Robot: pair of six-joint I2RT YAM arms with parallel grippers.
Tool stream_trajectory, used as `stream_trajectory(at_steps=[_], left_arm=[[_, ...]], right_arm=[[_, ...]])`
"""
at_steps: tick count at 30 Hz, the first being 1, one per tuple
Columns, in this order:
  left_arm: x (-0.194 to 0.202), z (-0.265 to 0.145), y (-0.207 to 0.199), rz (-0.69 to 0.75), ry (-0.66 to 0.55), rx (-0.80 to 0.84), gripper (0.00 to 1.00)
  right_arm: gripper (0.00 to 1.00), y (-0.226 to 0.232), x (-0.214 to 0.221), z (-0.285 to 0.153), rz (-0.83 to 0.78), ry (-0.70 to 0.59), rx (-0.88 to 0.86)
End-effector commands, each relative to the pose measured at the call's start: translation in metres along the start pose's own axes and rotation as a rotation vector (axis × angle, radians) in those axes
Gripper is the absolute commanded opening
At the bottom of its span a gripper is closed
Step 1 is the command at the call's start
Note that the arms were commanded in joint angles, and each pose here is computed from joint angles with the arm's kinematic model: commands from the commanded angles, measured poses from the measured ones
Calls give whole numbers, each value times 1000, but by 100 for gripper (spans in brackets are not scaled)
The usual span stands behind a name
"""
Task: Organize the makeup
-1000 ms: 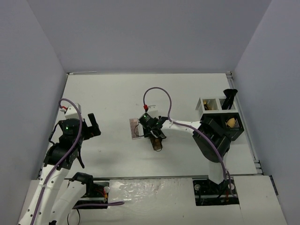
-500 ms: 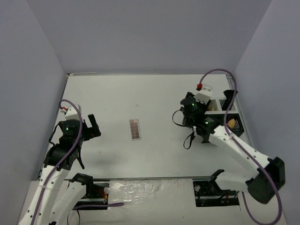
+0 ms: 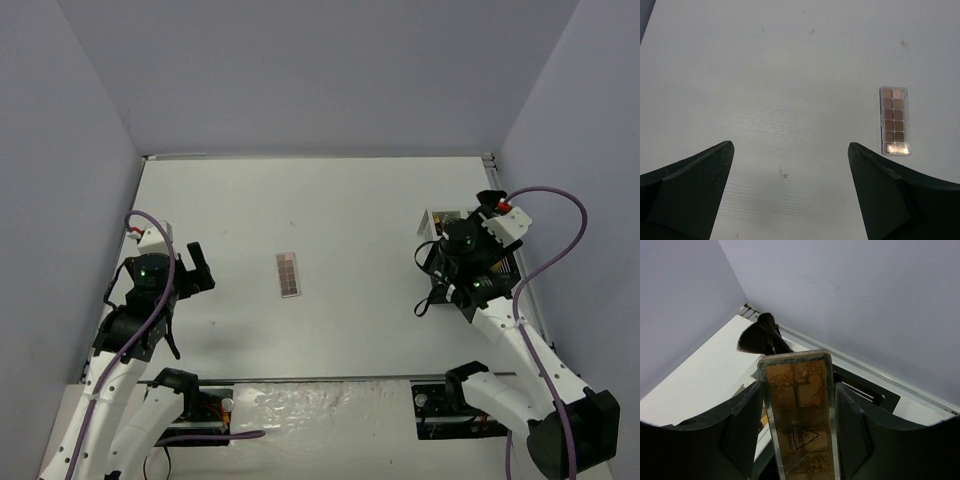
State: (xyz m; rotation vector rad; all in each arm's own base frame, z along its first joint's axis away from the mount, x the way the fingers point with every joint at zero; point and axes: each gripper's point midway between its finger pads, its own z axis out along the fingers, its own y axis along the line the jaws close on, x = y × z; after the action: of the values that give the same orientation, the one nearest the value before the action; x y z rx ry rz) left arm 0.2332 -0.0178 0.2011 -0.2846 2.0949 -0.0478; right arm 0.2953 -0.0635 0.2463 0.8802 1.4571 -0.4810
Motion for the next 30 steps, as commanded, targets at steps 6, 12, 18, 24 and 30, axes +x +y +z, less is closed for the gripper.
stream_trajectory(at_steps=[6,12,18,24,30], left_arm=[[-17,-1,-4,-26,-46,7,97],[-17,-1,-5,-26,-45,11,97],[-17,-1,-5,-27,-46,15,97],[-17,-1,-6,-26,-45,15,97],[-17,0,-6,-26,-42,15,97]], right_arm=[[5,22,-7,21,111,-101,1],[5,29,20,19,68,-91,-124],[8,31,29,12,14,-116,-251],[13,31,40,16,-7,-103,-266],[29,27,46,18,1,-93,-242]])
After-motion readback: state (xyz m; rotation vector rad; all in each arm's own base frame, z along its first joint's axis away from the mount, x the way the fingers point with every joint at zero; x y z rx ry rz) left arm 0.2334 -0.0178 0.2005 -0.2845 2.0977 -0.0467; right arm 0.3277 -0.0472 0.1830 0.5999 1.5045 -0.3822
